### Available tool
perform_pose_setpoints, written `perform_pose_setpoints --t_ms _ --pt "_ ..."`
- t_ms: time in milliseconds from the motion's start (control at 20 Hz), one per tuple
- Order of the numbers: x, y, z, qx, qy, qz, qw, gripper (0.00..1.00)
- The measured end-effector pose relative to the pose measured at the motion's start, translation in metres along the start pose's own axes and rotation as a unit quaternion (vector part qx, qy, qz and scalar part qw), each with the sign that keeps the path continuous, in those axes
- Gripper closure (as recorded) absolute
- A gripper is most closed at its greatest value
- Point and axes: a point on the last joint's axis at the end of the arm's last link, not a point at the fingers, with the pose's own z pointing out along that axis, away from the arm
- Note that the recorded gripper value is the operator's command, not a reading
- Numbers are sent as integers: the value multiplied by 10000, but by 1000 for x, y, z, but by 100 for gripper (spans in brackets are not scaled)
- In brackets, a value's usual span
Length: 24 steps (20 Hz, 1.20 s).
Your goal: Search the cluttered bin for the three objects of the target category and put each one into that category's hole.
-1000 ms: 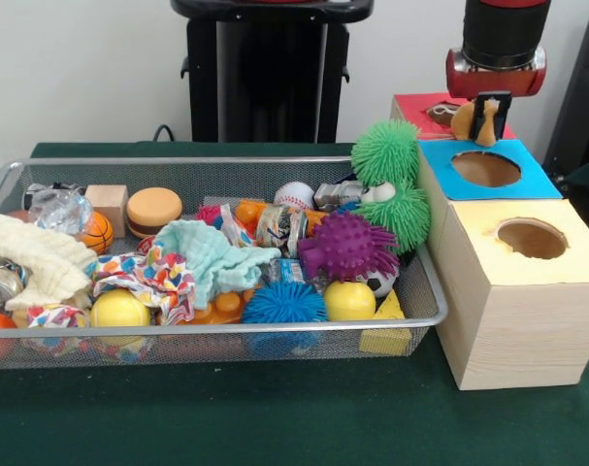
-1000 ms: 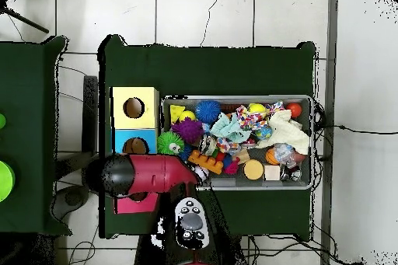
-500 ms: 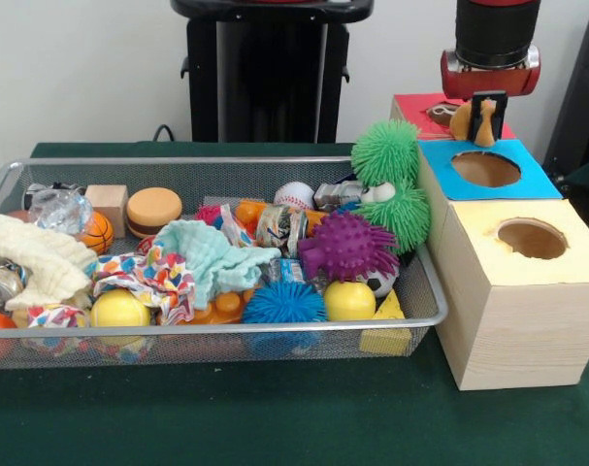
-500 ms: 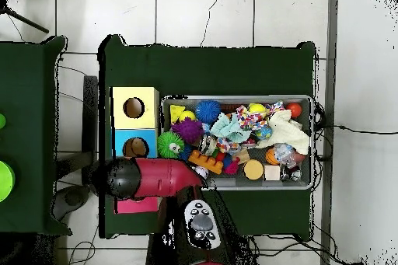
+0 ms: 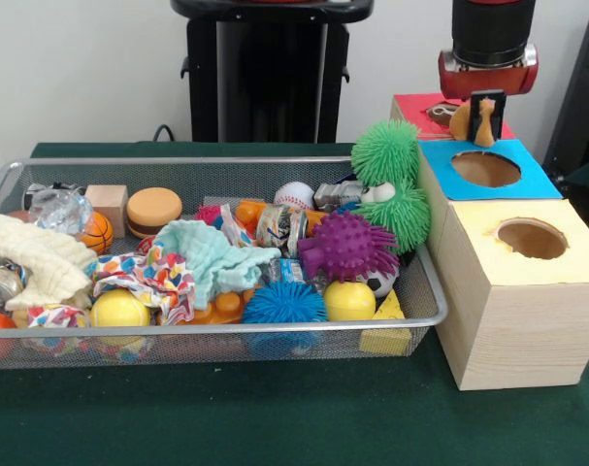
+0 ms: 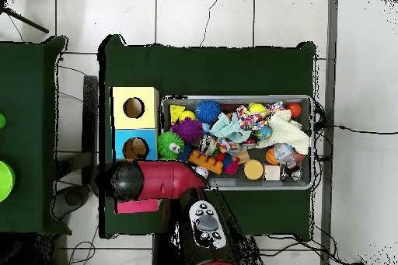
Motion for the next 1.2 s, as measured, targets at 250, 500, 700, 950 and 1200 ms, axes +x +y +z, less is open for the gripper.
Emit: perform_pose_setpoints --t_ms 250,500,700,950,1200 --pt "0 -2 0 -61 0 5 10000 100" --pt "3 -2 0 -39 -110 -58 9999 100" --pt "8 0 0 -2 -266 -139 9996 100" --pt "15 2 -1 104 -465 -263 9985 100" --pt "19 1 -3 237 -536 -368 9976 100"
